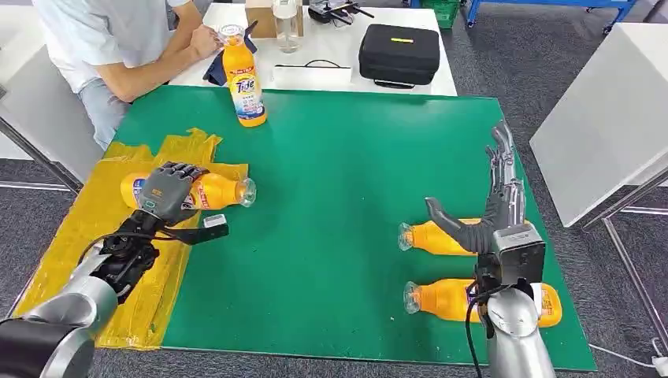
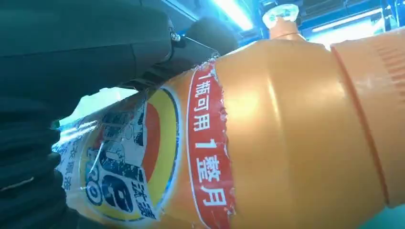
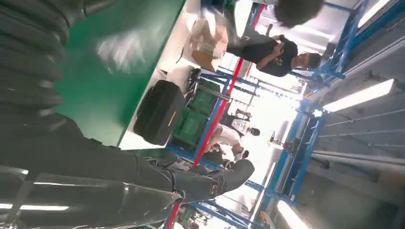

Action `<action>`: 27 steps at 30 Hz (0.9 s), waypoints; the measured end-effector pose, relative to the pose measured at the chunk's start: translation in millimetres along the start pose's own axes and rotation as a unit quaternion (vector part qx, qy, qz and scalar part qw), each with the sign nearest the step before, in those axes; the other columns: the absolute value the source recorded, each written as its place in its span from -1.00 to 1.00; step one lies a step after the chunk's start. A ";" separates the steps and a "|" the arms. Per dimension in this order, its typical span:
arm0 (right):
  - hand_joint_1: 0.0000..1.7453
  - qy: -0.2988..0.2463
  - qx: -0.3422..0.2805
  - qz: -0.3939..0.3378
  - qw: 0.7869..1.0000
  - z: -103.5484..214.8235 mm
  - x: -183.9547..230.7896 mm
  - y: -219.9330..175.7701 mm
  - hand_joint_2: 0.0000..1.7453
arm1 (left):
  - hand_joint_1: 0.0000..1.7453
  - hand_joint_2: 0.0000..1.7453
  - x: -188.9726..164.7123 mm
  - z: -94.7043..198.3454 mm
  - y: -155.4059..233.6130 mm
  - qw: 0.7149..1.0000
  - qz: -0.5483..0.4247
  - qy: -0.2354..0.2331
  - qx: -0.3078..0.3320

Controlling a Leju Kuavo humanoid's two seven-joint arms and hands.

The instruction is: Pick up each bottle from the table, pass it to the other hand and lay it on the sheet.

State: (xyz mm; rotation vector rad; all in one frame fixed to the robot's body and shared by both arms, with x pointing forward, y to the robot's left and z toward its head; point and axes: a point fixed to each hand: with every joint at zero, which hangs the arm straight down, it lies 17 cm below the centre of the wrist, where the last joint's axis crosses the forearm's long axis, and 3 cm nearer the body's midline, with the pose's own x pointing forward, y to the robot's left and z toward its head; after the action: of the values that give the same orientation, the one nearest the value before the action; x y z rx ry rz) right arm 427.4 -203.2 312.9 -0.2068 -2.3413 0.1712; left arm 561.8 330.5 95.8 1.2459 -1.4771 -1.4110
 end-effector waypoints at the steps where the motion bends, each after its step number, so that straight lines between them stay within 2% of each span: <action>1: -1.00 0.001 0.000 0.000 1.000 -0.8 -0.7 0.5 1.00 | -1.00 1.00 2.6 0.1 -1.7 1.000 0.003 -0.001 -0.002; 16: -1.00 0.017 0.011 0.008 1.000 0.6 -15.4 7.6 1.00 | -1.00 1.00 -20.1 9.5 -30.4 0.994 -0.022 0.080 -0.071; 27: -1.00 0.022 0.022 0.023 0.999 2.0 -18.3 12.7 1.00 | -1.00 1.00 -18.3 8.0 -30.6 0.994 -0.012 0.084 -0.072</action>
State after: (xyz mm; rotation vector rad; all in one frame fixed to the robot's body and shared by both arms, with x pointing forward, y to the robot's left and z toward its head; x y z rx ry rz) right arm 439.9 -194.6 296.6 -0.2404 -2.2878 0.2384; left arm 563.7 352.4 66.7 1.2630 -1.2291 -1.3663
